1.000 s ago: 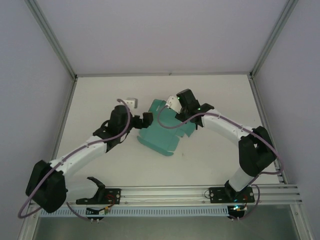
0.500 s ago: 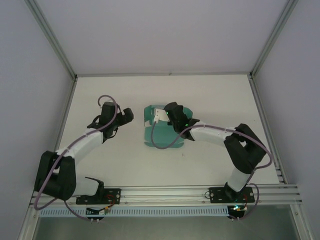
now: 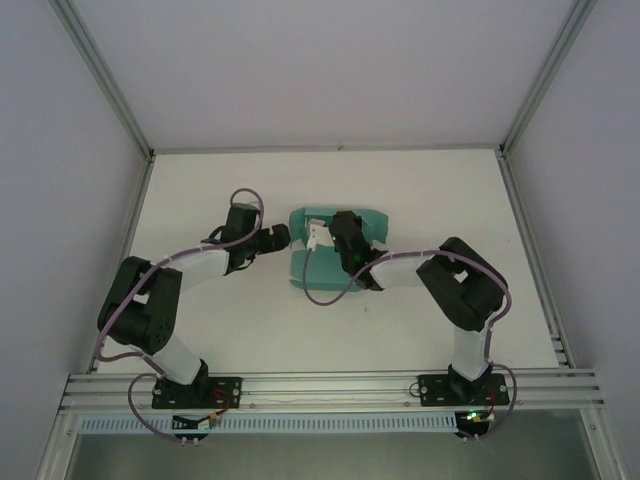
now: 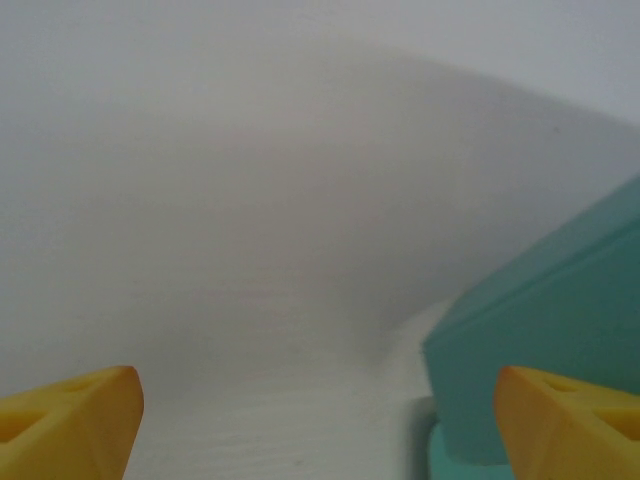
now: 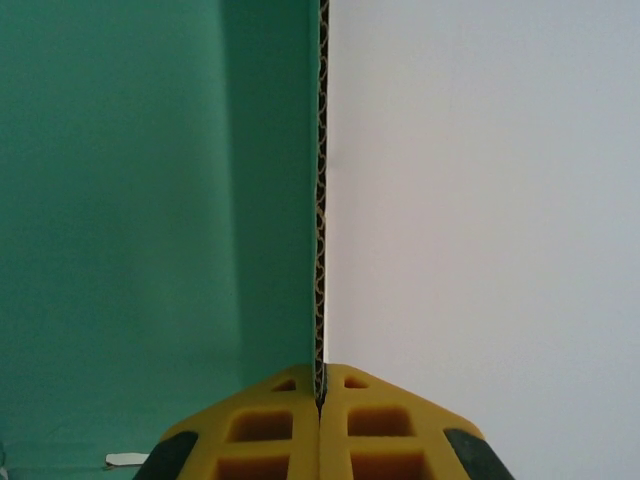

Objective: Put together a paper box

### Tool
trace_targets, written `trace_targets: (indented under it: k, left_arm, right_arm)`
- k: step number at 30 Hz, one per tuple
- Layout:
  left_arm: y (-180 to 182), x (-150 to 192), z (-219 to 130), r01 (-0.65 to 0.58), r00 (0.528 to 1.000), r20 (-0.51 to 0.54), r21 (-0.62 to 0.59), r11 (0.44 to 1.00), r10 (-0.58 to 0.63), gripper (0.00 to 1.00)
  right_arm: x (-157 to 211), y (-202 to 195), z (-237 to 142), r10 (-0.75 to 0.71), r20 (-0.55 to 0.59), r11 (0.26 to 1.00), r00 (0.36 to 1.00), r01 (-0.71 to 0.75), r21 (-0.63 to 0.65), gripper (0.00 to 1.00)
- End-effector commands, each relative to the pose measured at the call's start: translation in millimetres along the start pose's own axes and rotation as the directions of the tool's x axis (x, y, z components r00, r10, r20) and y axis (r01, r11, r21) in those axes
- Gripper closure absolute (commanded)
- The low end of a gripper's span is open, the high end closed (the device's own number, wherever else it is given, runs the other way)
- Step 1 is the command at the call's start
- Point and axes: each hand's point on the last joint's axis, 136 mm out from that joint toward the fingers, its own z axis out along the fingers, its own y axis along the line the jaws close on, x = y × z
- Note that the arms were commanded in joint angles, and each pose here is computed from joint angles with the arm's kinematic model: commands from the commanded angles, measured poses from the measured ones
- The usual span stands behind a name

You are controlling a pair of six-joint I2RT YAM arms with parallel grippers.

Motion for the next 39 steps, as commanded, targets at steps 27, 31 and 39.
trace_targets:
  k: [27,31,39]
  left_arm:
    - [-95.7,-0.7,44.1,-0.312,0.948,0.105,0.141,0.94,0.299,0.55]
    - [-100.7,0.0,49.1,-0.32,0.945,0.113,0.125,0.939,0.307,0.68]
    - [-99.2,1.8,47.9,-0.352,0.929,0.156,0.083,0.932,0.336,0.98]
  right_arm:
    - [-8.5,18.5,-18.1,0.1,0.04,0.982,0.994,-0.092,-0.162,1.0]
    - [-7.9,24.6,-19.6,0.107,0.034,0.977,0.994,-0.098,-0.188,1.0]
    - [-11.4,15.2,-45.2,0.35,0.03,0.896,0.936,-0.325,-0.302,0.69]
